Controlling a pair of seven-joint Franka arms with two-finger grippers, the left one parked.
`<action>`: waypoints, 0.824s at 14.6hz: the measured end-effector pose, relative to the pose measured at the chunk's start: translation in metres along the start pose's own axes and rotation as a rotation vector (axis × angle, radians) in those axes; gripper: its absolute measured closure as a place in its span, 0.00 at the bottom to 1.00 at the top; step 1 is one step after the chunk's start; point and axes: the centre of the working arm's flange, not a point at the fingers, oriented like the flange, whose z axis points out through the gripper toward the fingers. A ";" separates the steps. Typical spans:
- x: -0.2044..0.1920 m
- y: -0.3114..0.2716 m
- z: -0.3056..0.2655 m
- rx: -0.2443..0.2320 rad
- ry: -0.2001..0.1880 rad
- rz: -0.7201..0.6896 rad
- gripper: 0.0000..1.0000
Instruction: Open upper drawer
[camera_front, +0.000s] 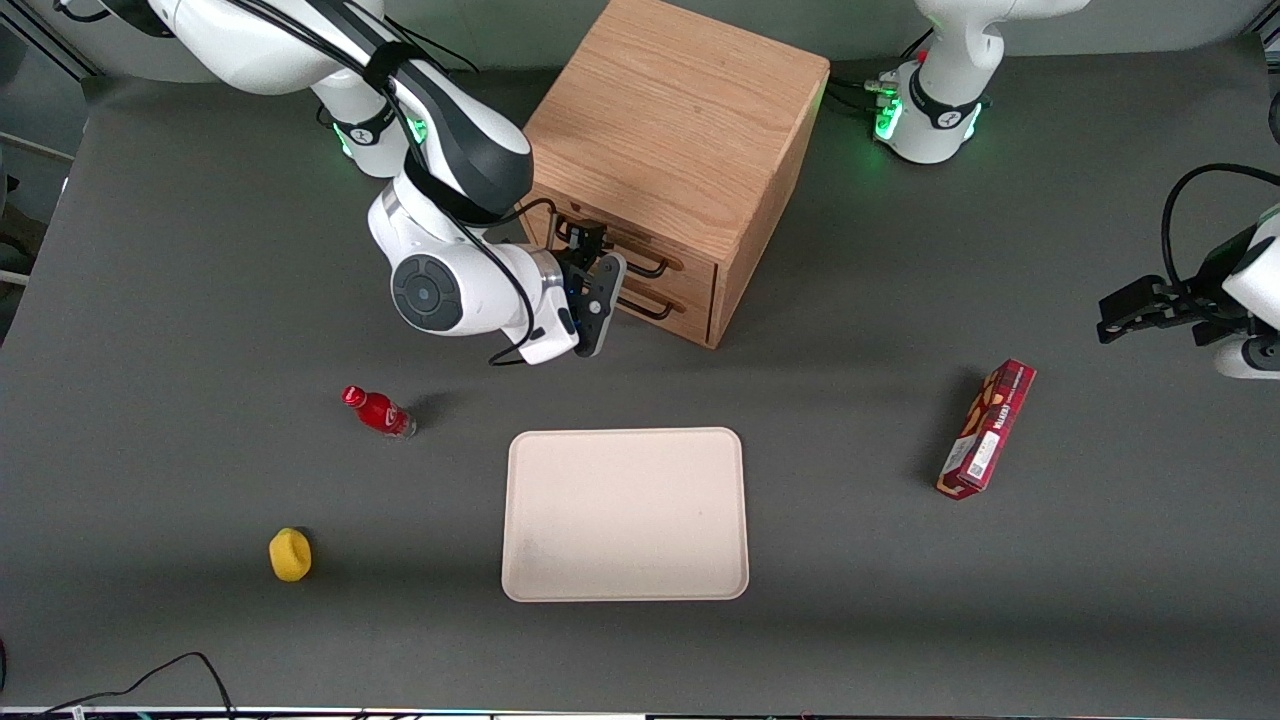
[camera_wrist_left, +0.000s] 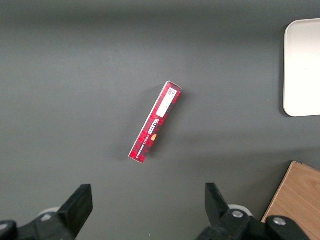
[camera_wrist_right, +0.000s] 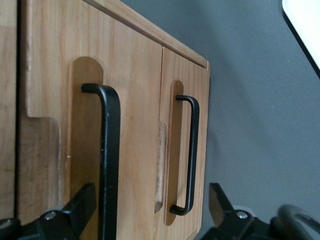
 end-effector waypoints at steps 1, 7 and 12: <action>0.000 0.000 0.001 -0.001 0.001 0.002 0.00; 0.003 0.017 -0.003 0.000 0.006 0.009 0.00; 0.001 0.080 -0.035 -0.055 0.056 0.059 0.00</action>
